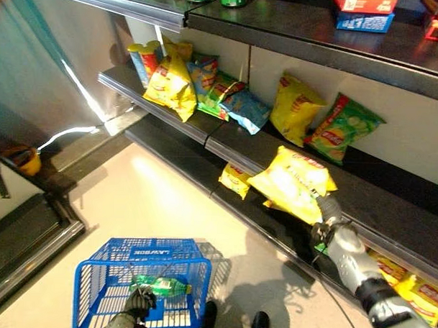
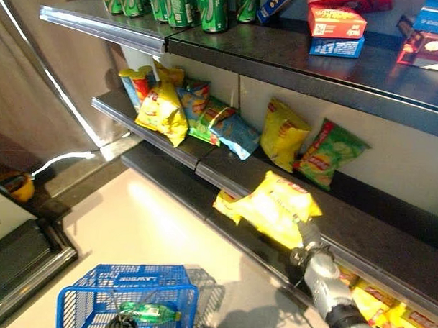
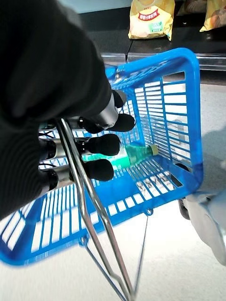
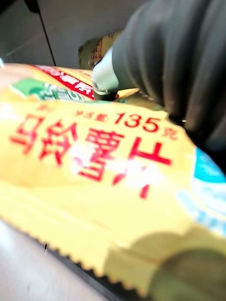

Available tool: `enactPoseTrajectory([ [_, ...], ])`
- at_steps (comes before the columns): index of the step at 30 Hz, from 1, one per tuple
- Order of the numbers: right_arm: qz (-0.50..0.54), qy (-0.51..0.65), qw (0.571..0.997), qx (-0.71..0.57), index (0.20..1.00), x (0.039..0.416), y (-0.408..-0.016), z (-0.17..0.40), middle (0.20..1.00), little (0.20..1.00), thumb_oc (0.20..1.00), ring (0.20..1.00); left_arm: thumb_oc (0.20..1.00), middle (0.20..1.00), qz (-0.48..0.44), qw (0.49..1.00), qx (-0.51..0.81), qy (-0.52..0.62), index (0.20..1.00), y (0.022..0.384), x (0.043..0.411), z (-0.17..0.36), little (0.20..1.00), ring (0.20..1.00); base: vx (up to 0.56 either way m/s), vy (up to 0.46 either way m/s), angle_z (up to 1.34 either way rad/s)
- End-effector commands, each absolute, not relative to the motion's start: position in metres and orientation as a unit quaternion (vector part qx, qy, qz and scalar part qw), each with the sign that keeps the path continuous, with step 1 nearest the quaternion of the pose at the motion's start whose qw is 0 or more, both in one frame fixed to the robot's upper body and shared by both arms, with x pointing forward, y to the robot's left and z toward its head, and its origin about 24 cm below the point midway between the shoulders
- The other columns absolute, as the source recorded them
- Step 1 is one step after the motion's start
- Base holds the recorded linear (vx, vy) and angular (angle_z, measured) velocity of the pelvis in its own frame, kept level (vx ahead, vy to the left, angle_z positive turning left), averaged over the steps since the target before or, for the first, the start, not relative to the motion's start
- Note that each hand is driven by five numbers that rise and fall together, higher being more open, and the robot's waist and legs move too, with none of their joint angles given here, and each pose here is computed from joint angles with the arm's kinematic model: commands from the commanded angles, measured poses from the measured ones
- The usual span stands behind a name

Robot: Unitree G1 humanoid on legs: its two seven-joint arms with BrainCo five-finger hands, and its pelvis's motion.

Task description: Pick up the snacks into the basket

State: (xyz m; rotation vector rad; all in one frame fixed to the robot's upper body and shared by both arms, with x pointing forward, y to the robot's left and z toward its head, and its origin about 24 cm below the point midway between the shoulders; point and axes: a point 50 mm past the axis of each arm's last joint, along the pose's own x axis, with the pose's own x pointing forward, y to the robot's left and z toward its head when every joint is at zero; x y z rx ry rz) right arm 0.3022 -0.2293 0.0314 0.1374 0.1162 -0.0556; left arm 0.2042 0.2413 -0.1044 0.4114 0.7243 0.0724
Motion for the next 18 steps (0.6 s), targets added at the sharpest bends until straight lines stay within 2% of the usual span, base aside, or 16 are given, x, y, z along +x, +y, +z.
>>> enactPoseTrajectory([
  [1,0.038,-0.016,0.999,0.033,0.200,0.295,-0.224,0.060,0.200,0.200,0.200,0.200,0.200,0.200,0.042,0.925,0.217,0.309,0.200,0.253,0.208,-0.091,0.200,0.200,0.00,0.000,0.00],
  [5,0.120,-0.007,0.993,-0.008,0.200,0.270,-0.213,0.057,0.200,0.200,0.200,0.200,0.200,0.200,0.034,0.936,0.213,0.277,0.200,0.247,0.221,-0.080,0.200,0.200,0.00,0.006,-0.02],
  [6,0.173,-0.020,0.983,-0.057,0.200,0.258,-0.209,0.067,0.200,0.200,0.200,0.200,0.200,0.200,0.026,0.941,0.218,0.259,0.200,0.247,0.226,-0.074,0.200,0.200,0.01,0.016,-0.07],
  [8,0.193,-0.019,0.978,-0.074,0.200,0.253,-0.208,0.069,0.200,0.200,0.200,0.200,0.200,0.200,0.024,0.941,0.220,0.256,0.200,0.247,0.227,-0.073,0.200,0.200,0.01,0.010,-0.03],
  [11,0.289,-0.020,0.943,-0.164,0.200,0.235,-0.201,0.083,0.200,0.200,0.200,0.200,0.200,0.200,0.015,0.943,0.231,0.240,0.200,0.250,0.231,-0.066,0.200,0.200,0.00,0.000,0.00],
  [13,0.289,-0.019,0.943,-0.164,0.200,0.235,-0.201,0.083,0.200,0.200,0.200,0.200,0.200,0.200,0.015,0.943,0.230,0.240,0.200,0.250,0.231,-0.066,0.200,0.200,0.00,0.000,0.00],
  [14,0.329,-0.001,0.928,-0.174,0.200,0.227,-0.196,0.080,0.200,0.200,0.200,0.200,0.200,0.200,0.007,0.944,0.236,0.231,0.200,0.249,0.234,-0.063,0.200,0.200,0.00,0.000,0.00],
  [18,0.357,0.095,0.918,-0.146,0.200,0.220,-0.190,0.044,0.200,0.200,0.200,0.200,0.200,0.200,-0.015,0.948,0.239,0.209,0.200,0.237,0.246,-0.056,0.200,0.200,0.00,0.011,-0.02],
])
